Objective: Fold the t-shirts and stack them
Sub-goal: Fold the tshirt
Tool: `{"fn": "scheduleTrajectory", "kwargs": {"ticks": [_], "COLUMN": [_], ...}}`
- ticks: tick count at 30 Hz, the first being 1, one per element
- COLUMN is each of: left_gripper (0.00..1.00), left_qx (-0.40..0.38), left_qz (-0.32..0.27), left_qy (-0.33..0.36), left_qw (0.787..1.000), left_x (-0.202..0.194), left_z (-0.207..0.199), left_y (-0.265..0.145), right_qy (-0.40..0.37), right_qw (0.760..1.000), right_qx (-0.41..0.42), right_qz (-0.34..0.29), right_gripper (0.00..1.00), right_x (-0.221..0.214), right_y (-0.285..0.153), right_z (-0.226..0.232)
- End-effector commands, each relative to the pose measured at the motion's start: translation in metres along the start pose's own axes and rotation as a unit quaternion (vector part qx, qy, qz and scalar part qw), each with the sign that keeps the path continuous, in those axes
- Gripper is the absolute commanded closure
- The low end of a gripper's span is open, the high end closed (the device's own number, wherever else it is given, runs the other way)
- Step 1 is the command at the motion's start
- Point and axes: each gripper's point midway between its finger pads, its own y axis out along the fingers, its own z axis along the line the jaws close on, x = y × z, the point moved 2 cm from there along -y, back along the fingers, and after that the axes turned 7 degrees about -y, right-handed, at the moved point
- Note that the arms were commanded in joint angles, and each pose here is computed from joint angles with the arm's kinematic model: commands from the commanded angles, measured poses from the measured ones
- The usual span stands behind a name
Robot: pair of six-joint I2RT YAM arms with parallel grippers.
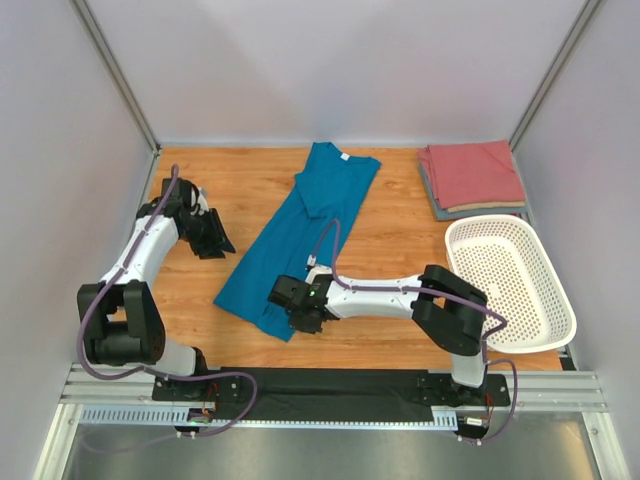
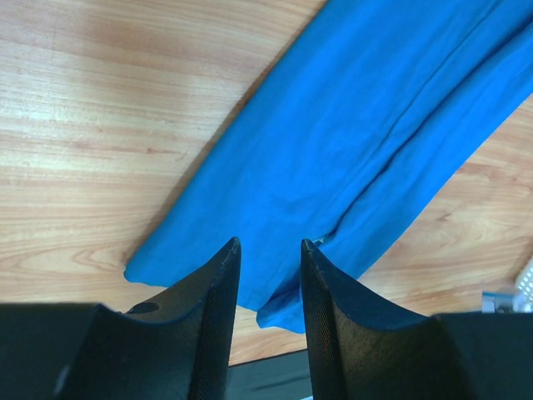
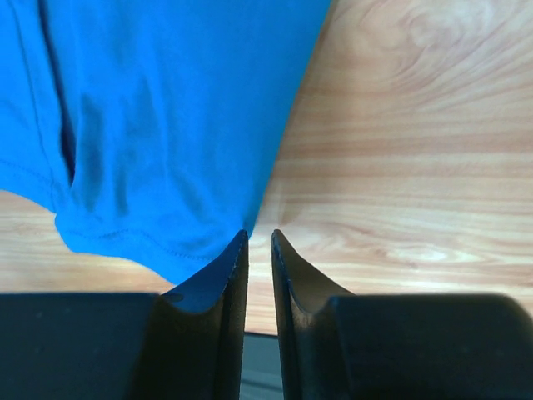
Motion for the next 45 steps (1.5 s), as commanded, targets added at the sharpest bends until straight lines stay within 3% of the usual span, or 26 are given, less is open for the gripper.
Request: {"fn": "scheduleTrajectory", "kwargs": {"ticks": [1, 10, 15, 23, 31, 36, 42, 45], "left_gripper": [0.58, 0.58, 0.58, 0.58, 0.58, 0.57, 0.57, 0.56], "left_qx": [0.007, 0.010, 0.005, 0.021, 0.018, -0.023, -0.065, -0.044], "left_qz": [0.005, 0.008, 0.020, 0.018, -0.030, -0.004, 0.058, 0.073], "left_qy": [-0.004, -0.012, -0.028, -0.030, 0.007, 0.039, 0.101, 0.128], "left_qw": [1.000, 1.000, 0.999, 0.999, 0.999, 0.999, 0.991, 0.988], "left_x": [0.006, 0.010, 0.013, 0.014, 0.018, -0.012, -0.089, -0.119], "left_z": [-0.001, 0.001, 0.000, 0.007, -0.002, -0.016, -0.027, -0.022], "left_y": [0.005, 0.011, 0.019, 0.023, -0.011, -0.015, -0.004, -0.002], "right_qy": [0.022, 0.004, -0.010, -0.028, -0.058, -0.093, -0.105, -0.122], "right_qw": [0.999, 0.998, 0.996, 0.999, 0.998, 0.995, 0.992, 0.990], "right_qx": [0.038, 0.062, 0.083, 0.035, -0.008, -0.040, -0.063, -0.074], "right_qz": [-0.029, -0.031, -0.035, -0.008, 0.001, 0.017, 0.023, 0.010], "right_gripper": [0.81, 0.84, 0.96, 1.00, 1.00, 1.00, 1.00, 1.00], "right_x": [0.009, 0.011, 0.013, -0.009, -0.018, -0.029, -0.036, -0.035], "right_y": [-0.023, -0.024, -0.023, 0.016, 0.013, 0.009, -0.006, -0.017], "right_z": [0.027, 0.047, 0.062, 0.028, -0.018, -0.062, -0.106, -0.134]}}
